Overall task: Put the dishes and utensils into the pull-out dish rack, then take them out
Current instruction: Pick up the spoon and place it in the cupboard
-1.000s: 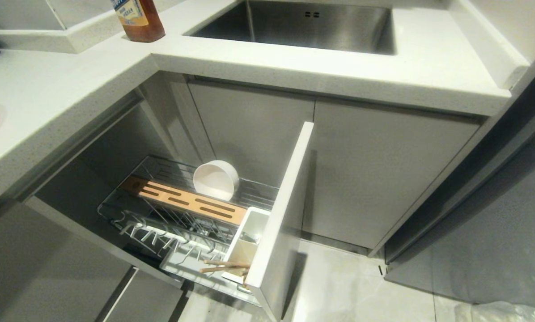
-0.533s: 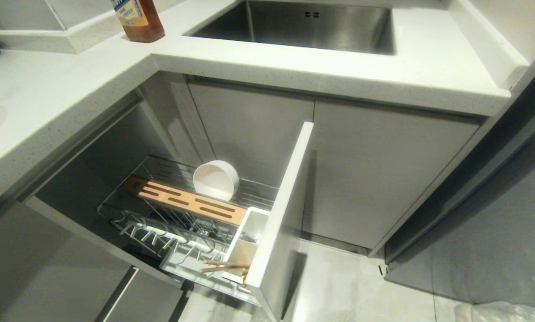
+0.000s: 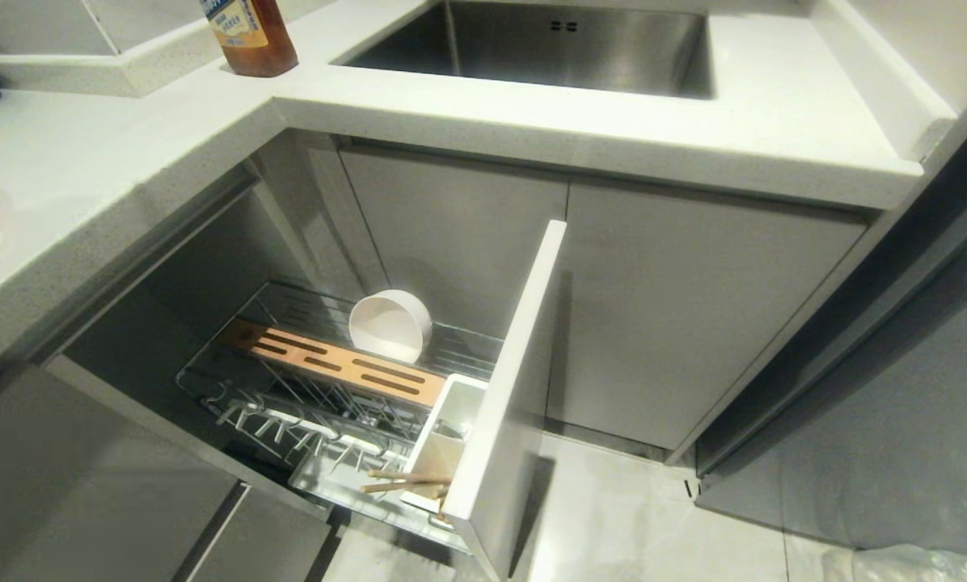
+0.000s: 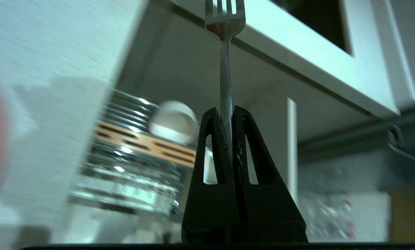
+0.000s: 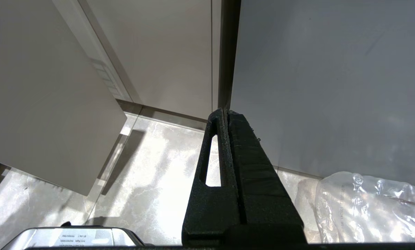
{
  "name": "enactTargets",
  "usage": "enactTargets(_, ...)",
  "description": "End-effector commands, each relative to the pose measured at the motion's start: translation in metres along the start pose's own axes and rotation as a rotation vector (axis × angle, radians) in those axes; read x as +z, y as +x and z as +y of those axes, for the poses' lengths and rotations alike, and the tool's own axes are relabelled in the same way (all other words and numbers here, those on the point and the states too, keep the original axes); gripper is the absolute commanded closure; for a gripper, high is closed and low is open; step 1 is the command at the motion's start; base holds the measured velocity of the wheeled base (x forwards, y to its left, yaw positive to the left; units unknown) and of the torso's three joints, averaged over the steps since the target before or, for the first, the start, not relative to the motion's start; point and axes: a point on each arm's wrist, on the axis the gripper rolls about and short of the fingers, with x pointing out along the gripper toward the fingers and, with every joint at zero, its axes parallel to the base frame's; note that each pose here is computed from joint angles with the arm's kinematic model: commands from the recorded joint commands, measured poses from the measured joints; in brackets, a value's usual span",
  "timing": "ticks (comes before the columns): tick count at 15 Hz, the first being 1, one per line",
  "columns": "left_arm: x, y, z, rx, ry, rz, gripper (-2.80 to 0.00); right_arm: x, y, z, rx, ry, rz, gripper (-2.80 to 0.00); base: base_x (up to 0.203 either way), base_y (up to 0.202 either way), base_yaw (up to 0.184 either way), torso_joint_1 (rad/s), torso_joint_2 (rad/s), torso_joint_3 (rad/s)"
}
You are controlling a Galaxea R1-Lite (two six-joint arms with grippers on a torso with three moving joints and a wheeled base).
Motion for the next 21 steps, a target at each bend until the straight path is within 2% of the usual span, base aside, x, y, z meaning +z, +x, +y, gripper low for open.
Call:
enactTargets(1, -0.010, -0.004, -0.019, -0.103, 0.009, 0.047, 0.00, 0.000, 0.000, 0.000, 0.000, 0.000, 0.000, 0.00, 0.000, 0.000, 0.000, 0.000, 0.00, 0.000)
enactTargets(4, -0.036, 0.001, -0.033, -0.251, -0.020, 0.219, 0.00, 0.000, 0.000, 0.000, 0.000, 0.000, 0.000, 0.00, 0.000, 0.000, 0.000, 0.000, 0.00, 0.000)
enactTargets(8, -0.077, 0.007, -0.038, -0.352, -0.065, 0.492, 0.00, 0.000, 0.000, 0.000, 0.000, 0.000, 0.000, 0.00, 0.000, 0.000, 0.000, 0.000, 0.00, 0.000)
enactTargets(11, -0.092, 0.015, -0.033, -0.313, -0.140, 0.649, 0.00, 0.000, 0.000, 0.000, 0.000, 0.000, 0.000, 0.00, 0.000, 0.000, 0.000, 0.000, 0.00, 0.000)
enactTargets(12, -0.093, 0.020, -0.031, -0.300, -0.160, 0.680, 0.00, 0.000, 0.000, 0.000, 0.000, 0.000, 0.000, 0.00, 0.000, 0.000, 0.000, 0.000, 0.00, 0.000)
enactTargets(14, -0.095, 0.033, -0.028, -0.258, -0.238, 0.755, 0.00, 0.000, 0.000, 0.000, 0.000, 0.000, 0.000, 0.00, 0.000, 0.000, 0.000, 0.000, 0.00, 0.000)
enactTargets(17, -0.097, 0.057, -0.026, -0.205, -0.309, 0.850, 0.00, 0.000, 0.000, 0.000, 0.000, 0.000, 0.000, 0.00, 0.000, 0.000, 0.000, 0.000, 0.00, 0.000)
enactTargets(21, -0.111, 0.107, -0.038, -0.017, -0.319, 0.999, 0.00, 0.000, 0.000, 0.000, 0.000, 0.000, 0.000, 0.00, 0.000, 0.000, 0.000, 0.000, 0.00, 0.000)
